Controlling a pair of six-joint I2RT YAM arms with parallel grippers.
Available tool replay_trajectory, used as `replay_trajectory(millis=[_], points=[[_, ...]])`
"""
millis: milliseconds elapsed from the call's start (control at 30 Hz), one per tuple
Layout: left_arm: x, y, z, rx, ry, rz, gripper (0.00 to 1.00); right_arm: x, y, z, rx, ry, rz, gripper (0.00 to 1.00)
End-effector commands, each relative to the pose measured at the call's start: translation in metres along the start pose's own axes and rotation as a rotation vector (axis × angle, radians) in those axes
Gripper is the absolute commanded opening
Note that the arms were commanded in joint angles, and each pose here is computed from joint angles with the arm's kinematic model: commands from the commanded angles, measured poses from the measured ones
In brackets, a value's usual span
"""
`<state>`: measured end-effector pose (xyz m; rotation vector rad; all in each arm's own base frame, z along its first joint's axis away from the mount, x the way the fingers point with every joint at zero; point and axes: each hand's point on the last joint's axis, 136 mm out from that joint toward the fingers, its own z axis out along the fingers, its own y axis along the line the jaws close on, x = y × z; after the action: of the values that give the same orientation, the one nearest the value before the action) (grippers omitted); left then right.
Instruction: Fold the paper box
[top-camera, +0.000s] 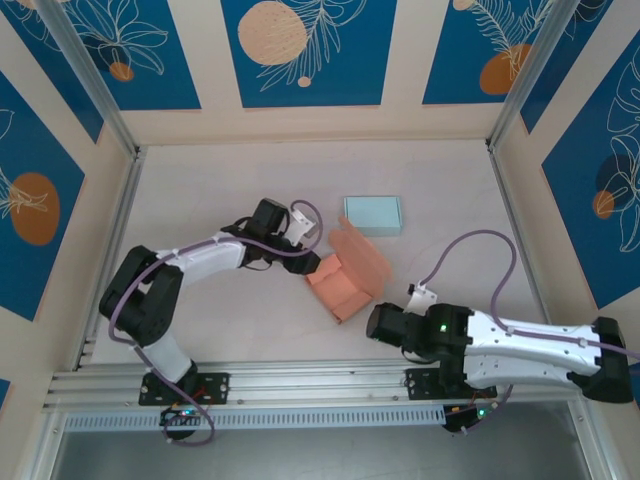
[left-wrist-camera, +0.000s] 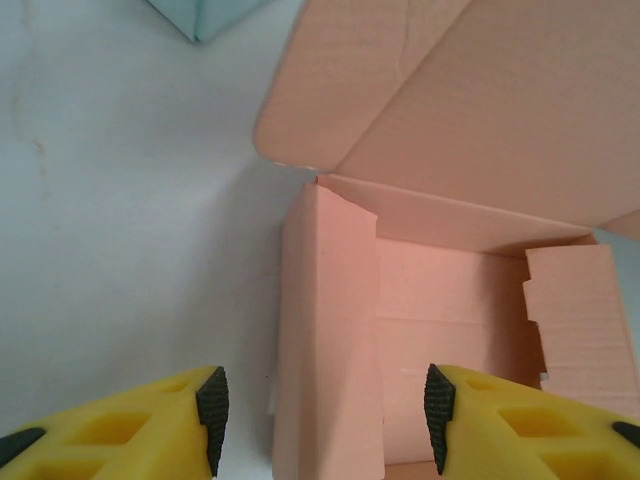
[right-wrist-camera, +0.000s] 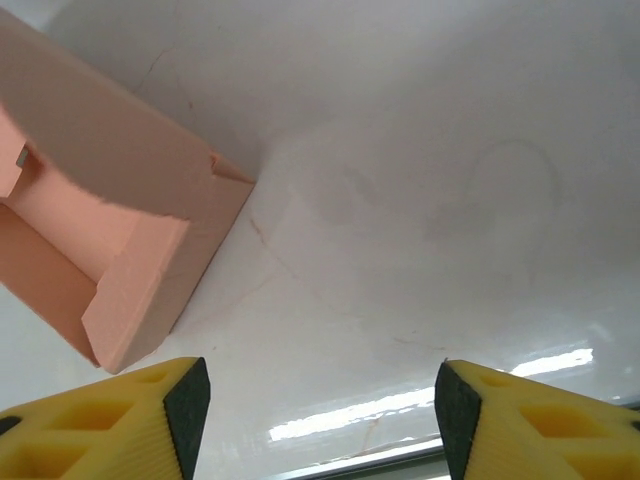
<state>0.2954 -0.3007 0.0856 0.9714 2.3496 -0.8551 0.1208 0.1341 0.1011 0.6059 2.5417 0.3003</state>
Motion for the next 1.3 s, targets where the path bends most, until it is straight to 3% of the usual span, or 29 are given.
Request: replay_trajectory(millis=[0,333,600,767,1067,1267], points=[[0.005,0.004,0.010,-0.038,0.039,0.028,0.56,-0.008,0.027,-0.004,-0.075,-0.068,0.121,0.66],[0.004,0.025,0.029,-0.205,0.054,0.047,0.41,0.003,0.050,0.019,-0.074,-0.007,0.081,0.70],[0.015,0.046,0.009,-0.386,-0.068,-0.063,0.10,0.001,0.057,0.031,-0.062,0.032,0.058,0.70],[0.026,0.061,-0.009,-0.505,-0.180,-0.196,0.09,-0.005,0.073,0.039,-0.084,0.074,-0.001,0.69],[0.043,0.076,-0.024,-0.681,-0.115,-0.165,0.09,-0.034,0.113,0.066,0.005,0.137,-0.185,0.66],[0.045,0.076,-0.024,-0.680,-0.108,-0.159,0.09,-0.044,0.133,0.096,0.034,0.160,-0.224,0.59]])
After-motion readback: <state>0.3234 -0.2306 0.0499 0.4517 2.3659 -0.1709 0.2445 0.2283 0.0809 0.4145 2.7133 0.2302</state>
